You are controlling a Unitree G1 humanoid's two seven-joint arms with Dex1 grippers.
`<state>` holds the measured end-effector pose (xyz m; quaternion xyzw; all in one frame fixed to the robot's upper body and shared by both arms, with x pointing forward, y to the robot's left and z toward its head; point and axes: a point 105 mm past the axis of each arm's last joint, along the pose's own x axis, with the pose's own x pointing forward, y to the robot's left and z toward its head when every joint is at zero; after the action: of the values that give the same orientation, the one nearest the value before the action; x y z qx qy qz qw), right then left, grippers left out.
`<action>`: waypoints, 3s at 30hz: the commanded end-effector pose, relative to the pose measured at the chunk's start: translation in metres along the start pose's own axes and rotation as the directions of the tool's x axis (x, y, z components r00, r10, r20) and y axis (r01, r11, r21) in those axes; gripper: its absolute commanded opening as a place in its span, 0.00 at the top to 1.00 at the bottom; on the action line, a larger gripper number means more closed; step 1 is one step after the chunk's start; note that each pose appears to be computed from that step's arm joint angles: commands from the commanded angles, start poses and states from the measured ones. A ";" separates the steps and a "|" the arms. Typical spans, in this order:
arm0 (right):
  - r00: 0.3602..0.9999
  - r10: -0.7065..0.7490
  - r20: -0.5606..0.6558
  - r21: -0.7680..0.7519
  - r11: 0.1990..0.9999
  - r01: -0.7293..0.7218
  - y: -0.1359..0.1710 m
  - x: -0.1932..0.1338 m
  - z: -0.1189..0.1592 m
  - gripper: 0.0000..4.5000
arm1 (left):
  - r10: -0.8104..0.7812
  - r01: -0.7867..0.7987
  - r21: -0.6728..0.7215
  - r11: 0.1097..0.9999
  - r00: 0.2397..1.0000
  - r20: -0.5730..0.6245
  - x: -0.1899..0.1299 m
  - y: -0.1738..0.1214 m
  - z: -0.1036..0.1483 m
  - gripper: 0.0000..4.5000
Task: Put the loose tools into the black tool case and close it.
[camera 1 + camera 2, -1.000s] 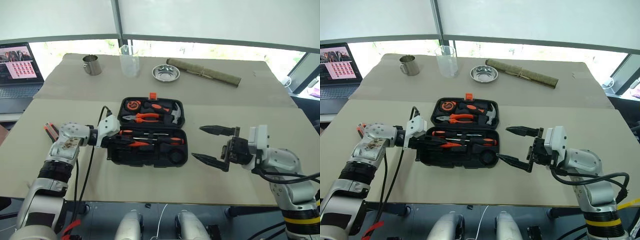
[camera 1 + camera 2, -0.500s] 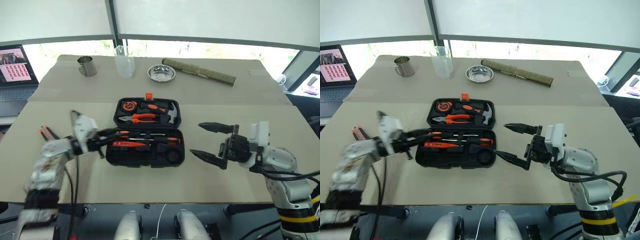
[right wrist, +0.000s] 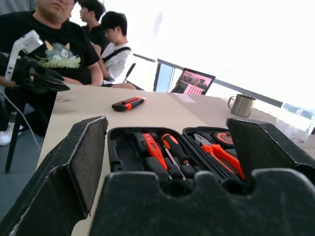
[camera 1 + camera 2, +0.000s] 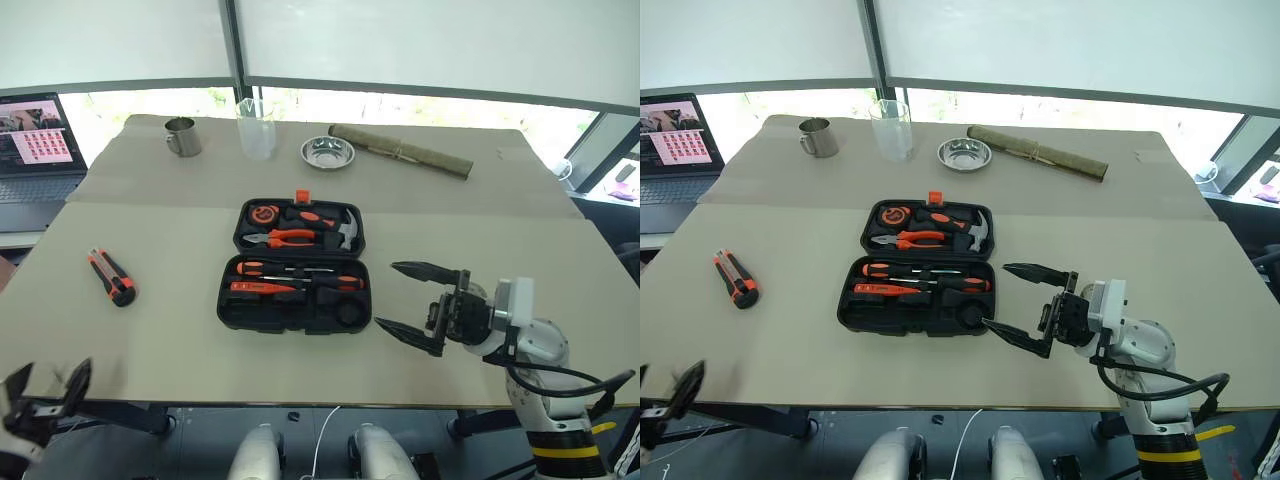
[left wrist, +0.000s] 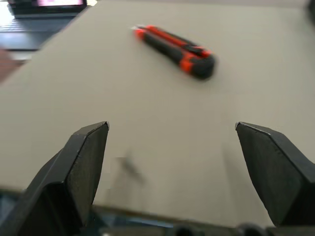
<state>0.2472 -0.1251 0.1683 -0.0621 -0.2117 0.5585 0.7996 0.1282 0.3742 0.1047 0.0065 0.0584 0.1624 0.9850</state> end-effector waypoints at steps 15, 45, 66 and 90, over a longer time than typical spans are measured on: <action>0.994 0.037 0.100 -0.045 0.998 -0.033 -0.010 0.028 0.021 0.00 | 0.176 -0.221 -0.229 0.948 0.963 -0.203 0.151 -0.051 0.040 0.01; 0.993 0.026 -0.118 -0.053 0.998 -0.032 -0.006 -0.020 0.017 0.00 | -0.868 0.880 0.398 -0.258 -0.031 -0.495 0.066 -0.253 0.056 0.60; 0.982 -0.113 -0.148 -0.095 0.991 0.100 -0.003 -0.033 0.024 0.00 | -0.714 0.823 0.349 -0.449 -0.095 -0.694 0.087 -0.251 0.032 0.60; 0.984 -0.104 -0.142 -0.079 0.992 0.094 -0.008 -0.033 0.015 0.00 | -0.869 0.898 0.293 -0.328 -0.166 -0.466 0.085 -0.265 0.073 0.09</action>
<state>0.2395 -0.1599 0.1680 -0.1074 -0.1541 0.5051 0.8424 0.3034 0.1532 0.1342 0.2565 0.1466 -0.6662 0.6847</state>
